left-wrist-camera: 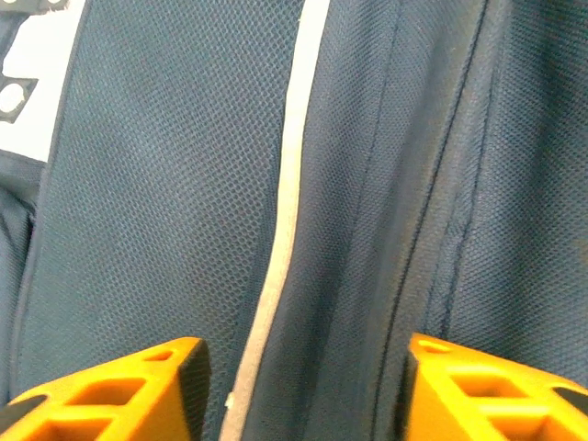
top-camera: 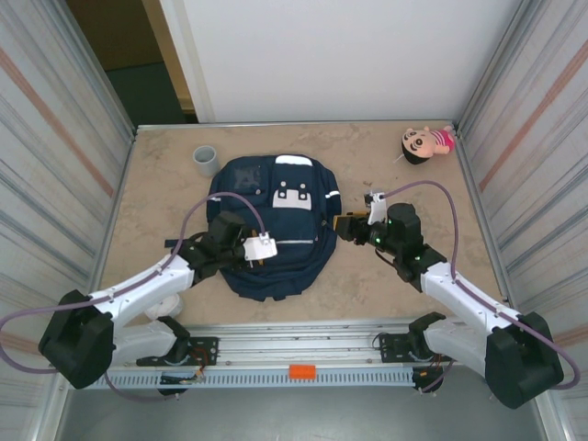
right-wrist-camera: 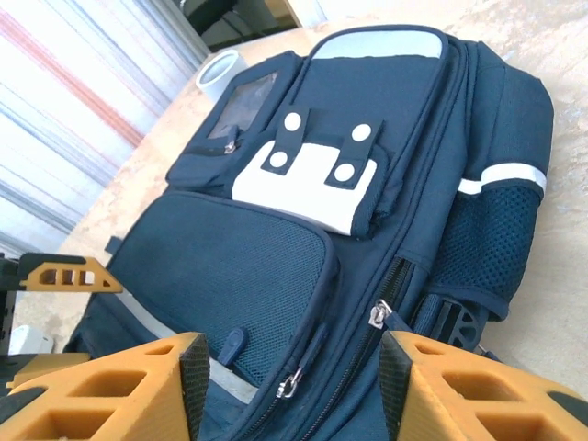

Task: Pack the student bag

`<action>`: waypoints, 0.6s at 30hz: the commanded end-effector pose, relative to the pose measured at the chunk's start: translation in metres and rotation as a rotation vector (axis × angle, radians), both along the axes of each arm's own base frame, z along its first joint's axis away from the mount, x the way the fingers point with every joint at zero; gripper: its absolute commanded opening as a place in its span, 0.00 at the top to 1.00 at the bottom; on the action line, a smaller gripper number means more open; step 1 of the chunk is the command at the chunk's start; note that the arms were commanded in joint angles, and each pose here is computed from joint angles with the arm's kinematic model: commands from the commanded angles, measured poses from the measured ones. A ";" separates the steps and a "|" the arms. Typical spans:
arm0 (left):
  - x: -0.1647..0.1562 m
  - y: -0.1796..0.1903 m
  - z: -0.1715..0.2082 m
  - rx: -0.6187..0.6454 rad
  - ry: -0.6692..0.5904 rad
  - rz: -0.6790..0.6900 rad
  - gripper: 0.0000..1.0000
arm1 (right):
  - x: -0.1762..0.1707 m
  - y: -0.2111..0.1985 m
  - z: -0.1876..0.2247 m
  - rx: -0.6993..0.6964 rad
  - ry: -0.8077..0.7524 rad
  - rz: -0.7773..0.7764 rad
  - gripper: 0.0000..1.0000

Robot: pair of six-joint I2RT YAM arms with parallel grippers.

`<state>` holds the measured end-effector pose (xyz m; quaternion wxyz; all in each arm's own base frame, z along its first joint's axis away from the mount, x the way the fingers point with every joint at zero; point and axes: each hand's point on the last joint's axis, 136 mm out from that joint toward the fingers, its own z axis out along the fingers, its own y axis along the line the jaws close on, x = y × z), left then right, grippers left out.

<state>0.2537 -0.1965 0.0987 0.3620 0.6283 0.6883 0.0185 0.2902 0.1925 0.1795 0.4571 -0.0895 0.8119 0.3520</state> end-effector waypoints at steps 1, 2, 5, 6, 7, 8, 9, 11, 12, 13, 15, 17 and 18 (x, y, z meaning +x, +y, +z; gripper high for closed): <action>0.014 0.002 0.023 -0.080 -0.086 0.052 0.54 | -0.002 -0.001 0.004 -0.015 -0.091 0.009 0.46; 0.012 0.000 0.026 -0.113 -0.079 0.046 0.59 | -0.002 -0.001 0.003 -0.019 -0.099 0.009 0.46; 0.005 -0.008 0.036 -0.237 -0.047 0.027 0.83 | -0.002 -0.002 0.002 -0.033 -0.109 0.015 0.46; 0.005 -0.009 0.039 -0.278 -0.050 0.031 0.89 | -0.002 -0.001 0.003 -0.032 -0.108 0.021 0.46; 0.004 -0.011 0.042 -0.318 -0.051 0.031 0.93 | -0.002 -0.001 0.004 -0.029 -0.108 0.026 0.46; 0.003 -0.012 0.044 -0.348 -0.052 0.028 0.95 | -0.002 -0.001 0.006 -0.025 -0.111 0.031 0.46; 0.002 -0.014 0.046 -0.377 -0.050 0.021 0.95 | -0.002 0.000 0.007 -0.023 -0.115 0.033 0.45; 0.001 -0.014 0.048 -0.414 -0.047 0.021 0.99 | 0.000 -0.001 0.009 -0.024 -0.132 0.027 0.45; 0.001 -0.014 0.049 -0.435 -0.046 0.026 1.00 | 0.001 -0.002 0.008 -0.037 -0.143 0.023 0.44; 0.002 -0.013 0.049 -0.450 -0.040 0.029 1.00 | 0.000 -0.004 0.016 -0.044 -0.183 0.022 0.43; 0.004 -0.012 0.052 -0.488 -0.032 0.044 1.00 | -0.002 -0.002 0.022 -0.087 -0.251 0.054 0.40; 0.003 -0.013 0.056 -0.527 -0.028 0.044 1.00 | -0.002 0.002 0.025 -0.131 -0.307 0.101 0.38; 0.003 -0.013 0.057 -0.544 -0.031 0.040 1.00 | -0.003 0.004 0.027 -0.149 -0.330 0.127 0.37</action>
